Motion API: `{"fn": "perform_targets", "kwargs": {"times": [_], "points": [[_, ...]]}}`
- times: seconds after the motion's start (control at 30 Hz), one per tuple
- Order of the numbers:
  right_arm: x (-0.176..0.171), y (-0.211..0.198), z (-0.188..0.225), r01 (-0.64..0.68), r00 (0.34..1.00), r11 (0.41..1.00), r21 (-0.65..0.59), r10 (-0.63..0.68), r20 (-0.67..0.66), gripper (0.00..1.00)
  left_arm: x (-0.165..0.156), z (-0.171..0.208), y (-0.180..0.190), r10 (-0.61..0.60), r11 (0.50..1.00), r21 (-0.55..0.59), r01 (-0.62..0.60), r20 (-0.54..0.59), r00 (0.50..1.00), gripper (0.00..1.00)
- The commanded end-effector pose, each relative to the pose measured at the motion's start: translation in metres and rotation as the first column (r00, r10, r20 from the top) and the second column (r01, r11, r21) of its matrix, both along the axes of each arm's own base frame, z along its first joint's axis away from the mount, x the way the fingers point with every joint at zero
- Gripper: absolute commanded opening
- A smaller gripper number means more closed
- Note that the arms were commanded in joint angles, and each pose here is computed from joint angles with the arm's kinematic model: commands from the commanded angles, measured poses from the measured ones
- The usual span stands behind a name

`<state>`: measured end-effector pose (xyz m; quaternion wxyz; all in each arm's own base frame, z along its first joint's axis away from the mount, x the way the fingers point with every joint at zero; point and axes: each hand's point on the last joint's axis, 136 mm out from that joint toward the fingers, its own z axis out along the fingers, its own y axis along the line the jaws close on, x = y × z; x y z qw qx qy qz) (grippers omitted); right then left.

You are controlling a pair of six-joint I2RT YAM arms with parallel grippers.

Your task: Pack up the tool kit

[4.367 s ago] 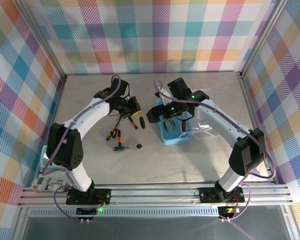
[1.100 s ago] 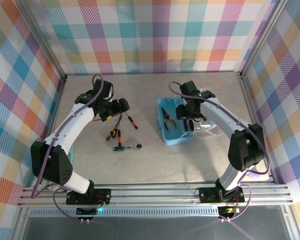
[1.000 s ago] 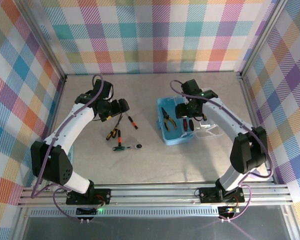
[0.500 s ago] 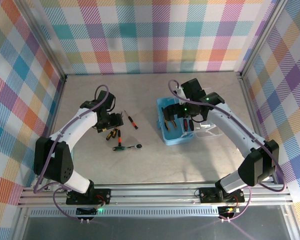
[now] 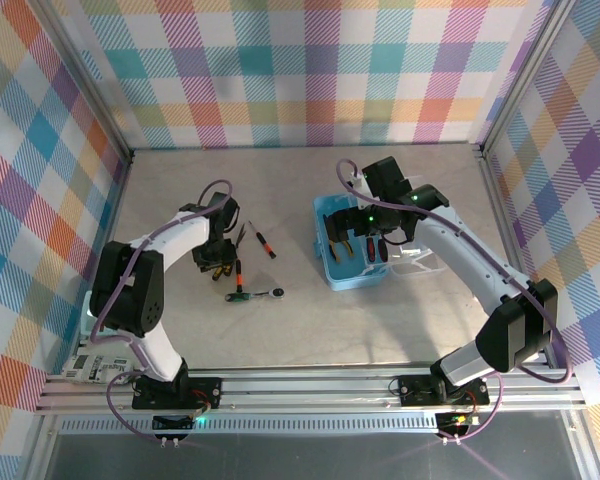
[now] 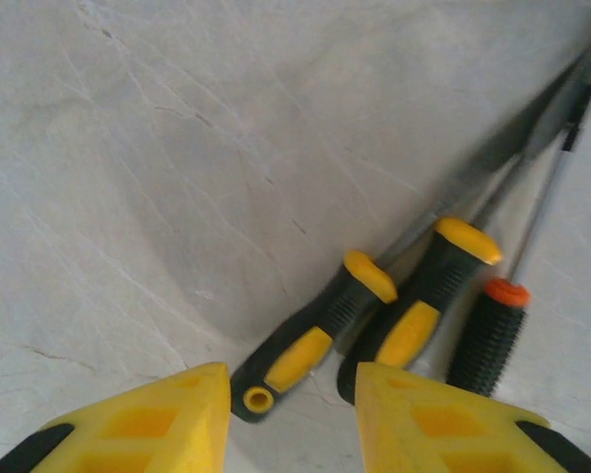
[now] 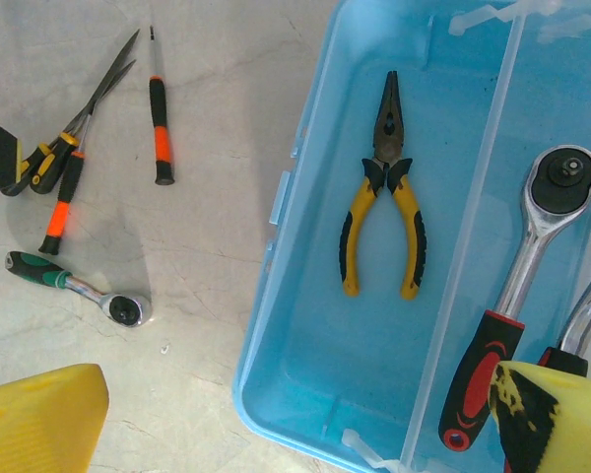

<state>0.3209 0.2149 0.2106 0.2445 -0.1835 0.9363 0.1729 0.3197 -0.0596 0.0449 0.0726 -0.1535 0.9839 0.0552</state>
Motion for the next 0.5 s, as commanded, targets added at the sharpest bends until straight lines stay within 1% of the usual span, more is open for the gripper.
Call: {"fn": "perform_targets", "kwargs": {"times": [0.0, 0.23, 0.47], "points": [[-0.001, 0.004, -0.009, -0.020, 1.000, 1.000, -0.003, 0.020, -0.022, 0.99, -0.001, -0.008, 0.010, -0.004, 0.999, 0.038, 0.006, -0.034, 0.999, 0.38], [0.001, 0.006, -0.010, -0.024, 0.999, 1.000, -0.006, 0.024, -0.028, 0.99, -0.001, -0.024, 0.012, -0.026, 0.997, 0.063, 0.032, -0.090, 0.996, 0.39], [0.004, 0.007, -0.010, -0.024, 0.999, 1.000, -0.007, 0.024, -0.031, 0.99, 0.000, -0.033, 0.002, -0.044, 0.999, 0.015, 0.046, -0.105, 0.993, 0.39]]}}
